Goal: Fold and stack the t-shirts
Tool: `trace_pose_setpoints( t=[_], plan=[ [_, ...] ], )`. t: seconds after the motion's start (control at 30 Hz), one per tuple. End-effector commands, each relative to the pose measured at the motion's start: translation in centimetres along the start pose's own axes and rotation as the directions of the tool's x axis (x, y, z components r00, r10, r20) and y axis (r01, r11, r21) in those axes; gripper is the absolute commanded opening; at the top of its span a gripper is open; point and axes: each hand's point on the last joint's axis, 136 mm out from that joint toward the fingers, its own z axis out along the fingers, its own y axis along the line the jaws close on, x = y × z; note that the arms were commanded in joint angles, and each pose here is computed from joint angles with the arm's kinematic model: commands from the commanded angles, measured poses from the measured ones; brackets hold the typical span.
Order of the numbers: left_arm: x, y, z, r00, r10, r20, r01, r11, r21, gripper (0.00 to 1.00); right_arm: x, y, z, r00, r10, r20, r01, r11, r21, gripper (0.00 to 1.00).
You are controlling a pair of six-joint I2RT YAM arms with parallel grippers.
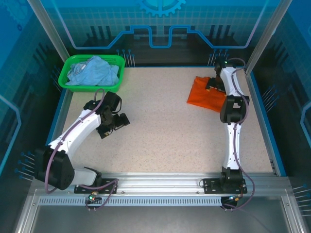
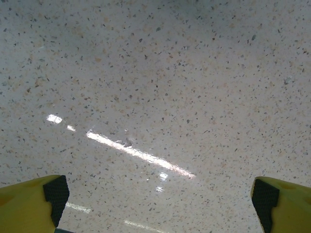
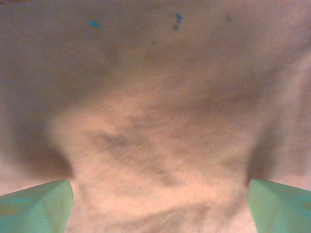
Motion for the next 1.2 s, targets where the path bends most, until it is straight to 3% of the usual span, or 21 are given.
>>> trace_pose_setpoints(
  t=[0.0,0.13,0.27,0.4,0.63,0.8,1.03,1.17],
  plan=[
    [-0.1,-0.2,-0.7,1.0,-0.016,-0.025,0.016,1.0,-0.008,0.99,-0.7,3.8,-9.6,0.98,-0.05,0.19,0.077,0.988,-0.136,0.92],
    [-0.6,-0.9,-0.9,1.0,0.014,-0.026,-0.014,1.0,-0.003,0.99,4.4,5.8,-10.3,0.993,-0.023,0.112,0.047,0.975,-0.216,0.88],
    [-0.9,-1.4,-0.8,0.998,0.047,-0.03,-0.047,0.999,0.002,0.99,8.8,5.8,-6.0,1.0,-0.018,-0.016,0.015,0.98,-0.196,0.84],
    [-1.3,-1.7,-0.9,0.996,0.082,-0.028,-0.082,0.997,-0.001,0.99,10.1,4.9,-2.1,0.994,-0.053,-0.092,0.042,0.992,-0.118,0.82],
    [-1.8,-1.6,-1.1,0.994,0.103,-0.022,-0.103,0.995,-0.008,0.99,9.3,2.0,2.4,0.983,-0.059,-0.175,0.05,0.997,-0.052,0.81],
    [-2.1,-1.7,-1.0,0.995,0.095,-0.027,-0.096,0.995,-0.011,0.99,7.9,-0.8,3.5,0.977,-0.056,-0.205,0.062,0.998,0.022,0.81],
    [-2.1,-1.8,-0.6,0.995,0.089,-0.047,-0.09,0.996,-0.023,0.99,4.5,-4.4,4.2,0.984,0.023,-0.176,-0.008,0.996,0.085,0.83],
    [-2.0,-1.7,-0.6,0.995,0.088,-0.056,-0.09,0.995,-0.032,0.99,2.7,-4.6,4.3,0.989,-0.028,-0.147,0.04,0.996,0.074,0.84]
  ],
)
